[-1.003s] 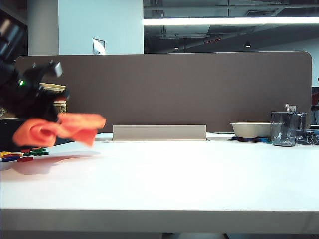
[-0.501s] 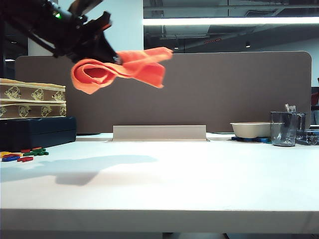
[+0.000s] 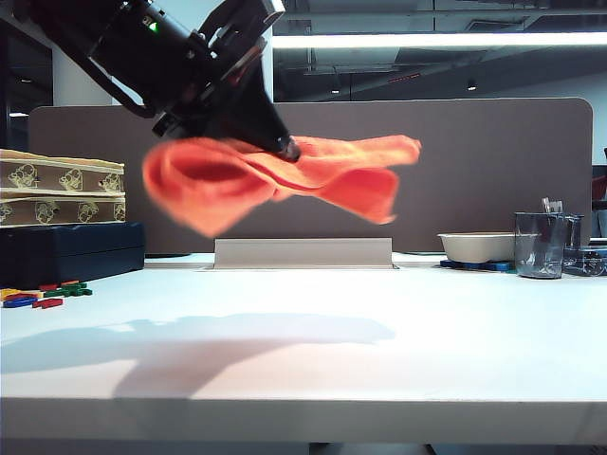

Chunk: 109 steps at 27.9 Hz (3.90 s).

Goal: Use an orange cloth to wipe the letter magnets on the table away for a distance.

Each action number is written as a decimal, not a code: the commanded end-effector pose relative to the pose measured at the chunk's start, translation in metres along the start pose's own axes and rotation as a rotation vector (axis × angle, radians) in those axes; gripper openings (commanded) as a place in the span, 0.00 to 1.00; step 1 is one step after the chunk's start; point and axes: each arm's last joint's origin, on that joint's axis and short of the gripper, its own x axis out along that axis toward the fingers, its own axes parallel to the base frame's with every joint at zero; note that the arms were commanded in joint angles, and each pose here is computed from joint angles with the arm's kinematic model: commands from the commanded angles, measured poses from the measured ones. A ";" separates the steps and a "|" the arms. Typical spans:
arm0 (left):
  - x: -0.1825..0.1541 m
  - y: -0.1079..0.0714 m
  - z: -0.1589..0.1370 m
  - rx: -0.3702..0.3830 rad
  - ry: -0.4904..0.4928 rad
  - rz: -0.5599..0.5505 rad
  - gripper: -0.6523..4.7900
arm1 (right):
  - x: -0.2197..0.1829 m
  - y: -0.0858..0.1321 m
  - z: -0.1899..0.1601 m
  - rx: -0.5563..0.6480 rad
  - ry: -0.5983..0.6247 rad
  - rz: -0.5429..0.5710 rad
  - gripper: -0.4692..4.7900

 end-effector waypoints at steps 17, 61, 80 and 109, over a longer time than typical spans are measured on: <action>-0.037 -0.012 0.019 0.033 -0.089 0.042 0.46 | 0.000 0.000 -0.001 0.001 -0.009 -0.002 0.08; -0.190 -0.079 -0.111 0.034 -0.376 0.344 0.46 | 0.000 0.000 -0.001 0.001 -0.009 -0.002 0.08; -0.146 -0.063 -0.153 -0.013 -0.509 0.471 0.46 | 0.000 0.000 -0.001 0.001 -0.009 -0.002 0.08; -0.123 -0.049 -0.186 -0.076 -0.387 0.693 0.46 | 0.000 0.000 -0.001 0.001 -0.009 -0.002 0.08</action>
